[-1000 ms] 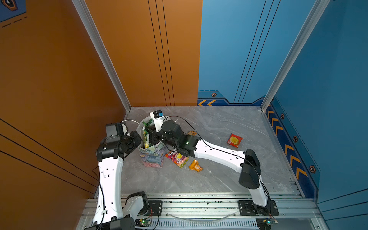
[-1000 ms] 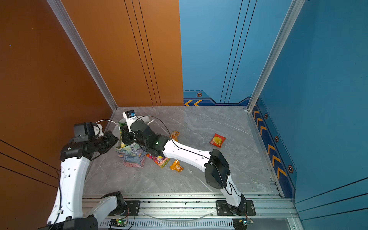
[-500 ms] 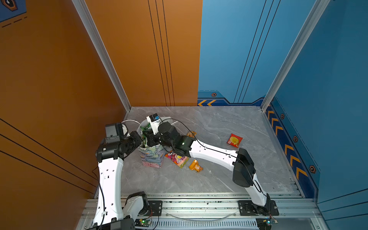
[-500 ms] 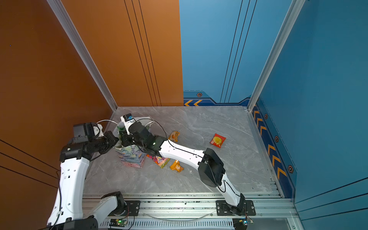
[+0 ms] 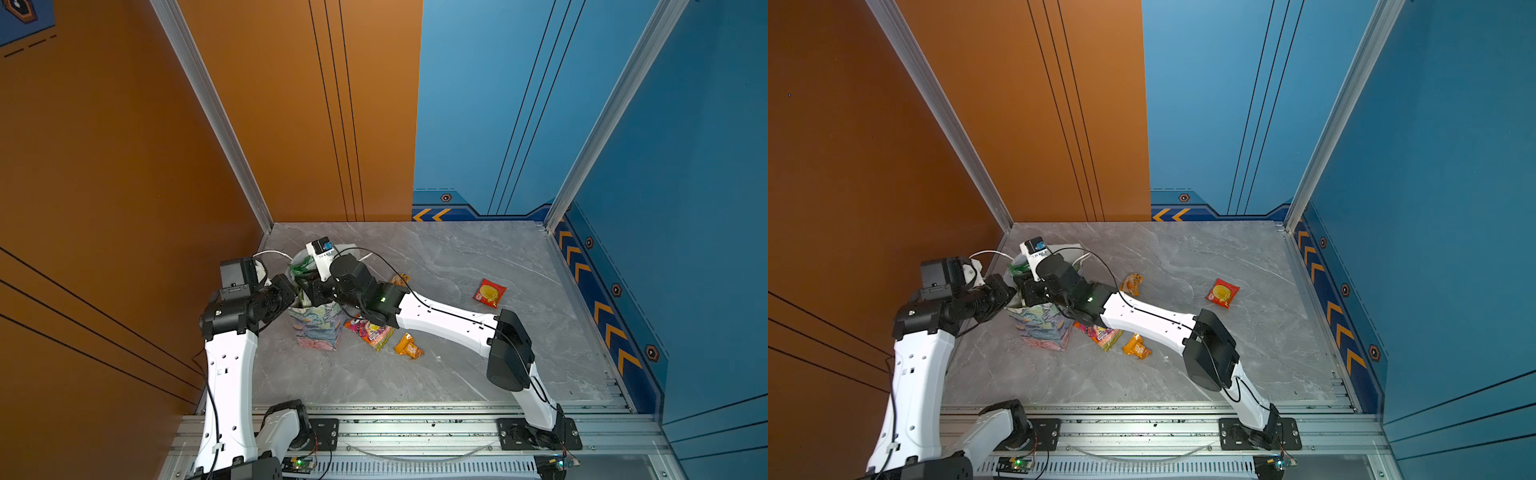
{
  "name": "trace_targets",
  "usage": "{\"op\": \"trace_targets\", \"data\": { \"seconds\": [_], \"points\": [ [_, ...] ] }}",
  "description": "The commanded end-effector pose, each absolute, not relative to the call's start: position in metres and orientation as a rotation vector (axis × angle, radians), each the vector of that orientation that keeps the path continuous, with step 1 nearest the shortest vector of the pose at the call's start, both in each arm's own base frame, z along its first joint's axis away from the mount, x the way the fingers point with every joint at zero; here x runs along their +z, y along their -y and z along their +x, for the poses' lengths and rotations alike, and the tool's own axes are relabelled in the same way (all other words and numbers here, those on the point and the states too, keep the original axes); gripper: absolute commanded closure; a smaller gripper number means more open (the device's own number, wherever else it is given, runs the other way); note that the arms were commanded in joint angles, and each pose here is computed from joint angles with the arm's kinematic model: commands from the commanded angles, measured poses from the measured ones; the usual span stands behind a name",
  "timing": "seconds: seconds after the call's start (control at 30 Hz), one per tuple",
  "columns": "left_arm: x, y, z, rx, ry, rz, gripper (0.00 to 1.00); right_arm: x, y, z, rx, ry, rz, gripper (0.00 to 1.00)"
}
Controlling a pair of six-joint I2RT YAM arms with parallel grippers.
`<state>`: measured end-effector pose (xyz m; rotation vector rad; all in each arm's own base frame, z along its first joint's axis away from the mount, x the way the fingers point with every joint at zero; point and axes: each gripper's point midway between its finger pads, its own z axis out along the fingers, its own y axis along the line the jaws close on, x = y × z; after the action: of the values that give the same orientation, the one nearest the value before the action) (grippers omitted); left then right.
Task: Place the snacks into the paper bag
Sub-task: Place the snack in the paper bag.
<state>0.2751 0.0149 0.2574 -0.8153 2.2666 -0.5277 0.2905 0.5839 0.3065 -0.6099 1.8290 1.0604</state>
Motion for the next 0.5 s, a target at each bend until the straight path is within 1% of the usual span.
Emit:
{"op": "trace_targets", "data": {
  "seconds": [0.0, 0.2, 0.27, 0.47],
  "points": [
    [0.275, -0.015, 0.278, -0.531, -2.205, -0.741, 1.00, 0.349, -0.558, 0.285, 1.047, -1.806, -0.589, 0.60],
    [0.276, -0.017, 0.278, -0.503, -2.204, -0.730, 1.00, 0.363, -0.530, 0.288, 0.970, -1.826, -0.564, 0.56],
    [0.277, -0.017, 0.278, -0.502, -2.203, -0.724, 1.00, 0.362, -0.520, 0.293, 0.940, -1.858, -0.543, 0.53],
    [0.286, -0.017, 0.281, -0.487, -2.179, -0.701, 1.00, 0.348, -0.493, 0.304, 0.885, -2.002, -0.486, 0.51]
  ]
}}
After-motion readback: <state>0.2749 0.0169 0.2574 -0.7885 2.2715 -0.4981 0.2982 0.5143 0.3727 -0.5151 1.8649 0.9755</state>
